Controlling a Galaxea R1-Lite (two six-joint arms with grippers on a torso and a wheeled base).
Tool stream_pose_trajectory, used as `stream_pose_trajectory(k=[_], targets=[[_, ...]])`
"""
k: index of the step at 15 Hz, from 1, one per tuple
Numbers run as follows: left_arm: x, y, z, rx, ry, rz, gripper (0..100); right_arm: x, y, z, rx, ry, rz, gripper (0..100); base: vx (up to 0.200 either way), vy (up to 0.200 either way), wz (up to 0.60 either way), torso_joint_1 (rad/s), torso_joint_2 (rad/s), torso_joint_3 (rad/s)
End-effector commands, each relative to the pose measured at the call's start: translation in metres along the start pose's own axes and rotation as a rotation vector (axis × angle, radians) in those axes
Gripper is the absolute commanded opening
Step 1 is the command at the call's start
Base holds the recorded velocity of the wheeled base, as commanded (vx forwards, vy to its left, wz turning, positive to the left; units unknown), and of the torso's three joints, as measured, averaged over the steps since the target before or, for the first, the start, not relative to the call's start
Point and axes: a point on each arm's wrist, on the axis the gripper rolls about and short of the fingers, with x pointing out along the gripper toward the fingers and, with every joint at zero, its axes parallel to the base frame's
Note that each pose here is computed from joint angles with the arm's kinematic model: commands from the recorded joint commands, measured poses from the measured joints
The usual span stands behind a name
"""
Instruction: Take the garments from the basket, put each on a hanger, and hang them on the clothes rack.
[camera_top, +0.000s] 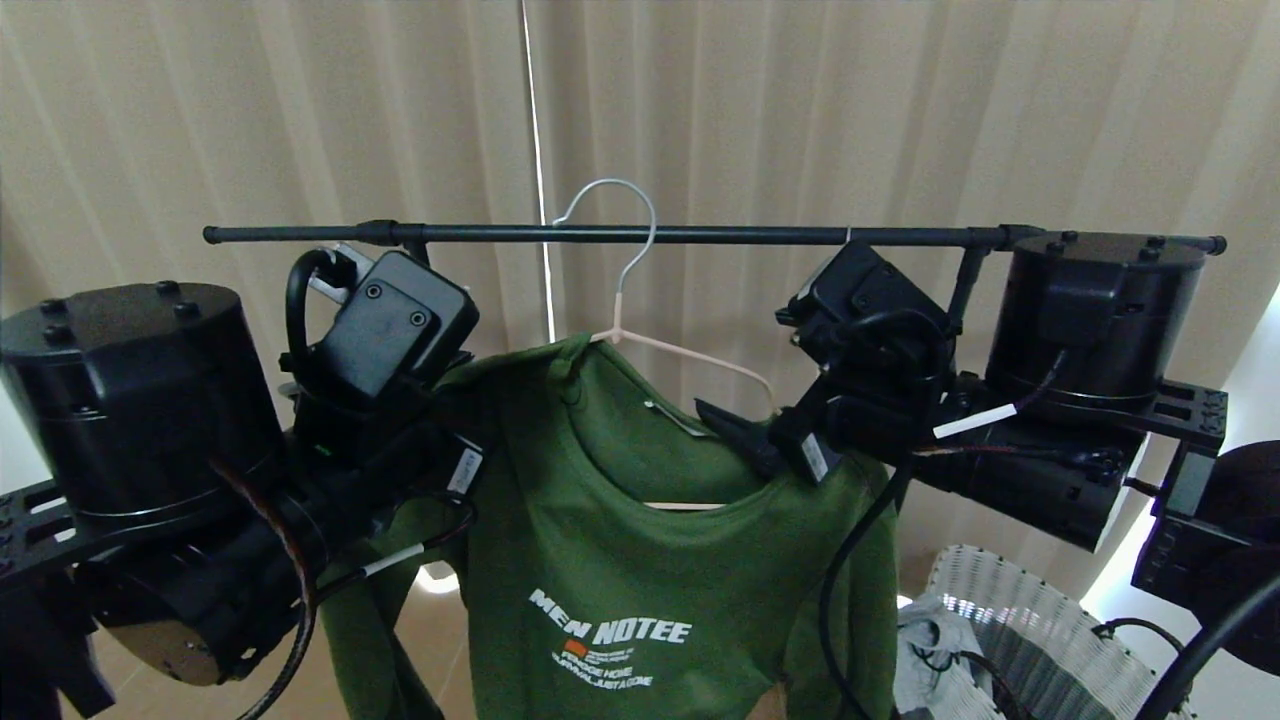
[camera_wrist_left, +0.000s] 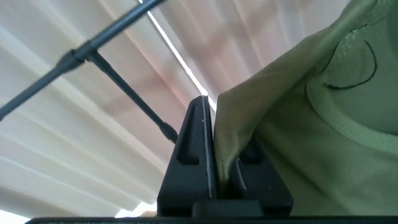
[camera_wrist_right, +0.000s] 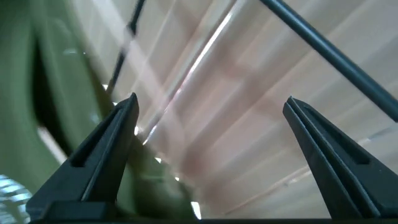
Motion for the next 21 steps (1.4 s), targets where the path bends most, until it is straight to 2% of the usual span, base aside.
stream_pose_trajectory(k=[1, 3, 4, 7, 12, 19, 20, 21], targets=[[0.0015, -0.0007, 0.0005, -0.004, -0.009, 0.005, 0, 0.0019, 0.0039, 0.002, -0.002, -0.005, 0.01, 100, 0.0, 0.0, 0.0, 0.0, 0.0, 0.0], [0.0015, -0.0008, 0.0001, -0.003, -0.007, 0.004, 0, 0.0019, 0.0037, 0.0024, -0.002, -0.007, 0.01, 100, 0.0, 0.0, 0.0, 0.0, 0.0, 0.0], [0.0015, -0.0007, 0.0005, -0.004, -0.009, 0.005, 0, 0.0015, 0.0037, 0.0023, -0.002, -0.007, 0.01, 0, 0.0, 0.0, 0.0, 0.0, 0.0, 0.0], [0.0015, -0.0005, 0.0008, -0.005, -0.012, 0.005, 0, 0.0023, 0.0038, 0.0022, -0.002, -0.007, 0.01, 0, 0.0, 0.0, 0.0, 0.0, 0.0, 0.0], [-0.0023, -0.0005, -0.0031, -0.034, -0.053, 0.019, 0, 0.0011, 0.0023, 0.0029, 0.0, -0.012, 0.002, 0, 0.0, 0.0, 0.0, 0.0, 0.0, 0.0], [-0.0034, -0.0012, -0.0044, -0.032, -0.074, -0.005, 0, -0.0024, 0.0011, 0.0051, 0.006, -0.027, -0.002, 0, 0.0, 0.0, 0.0, 0.0, 0.0, 0.0], [-0.0034, -0.0012, -0.0039, -0.032, -0.079, -0.011, 100, -0.0028, 0.0011, 0.005, 0.006, -0.027, -0.002, 0, 0.0, 0.0, 0.0, 0.0, 0.0, 0.0], [-0.0034, -0.0012, -0.0039, -0.032, -0.079, -0.011, 100, -0.0028, 0.0011, 0.005, 0.006, -0.027, -0.002, 0, 0.0, 0.0, 0.0, 0.0, 0.0, 0.0]])
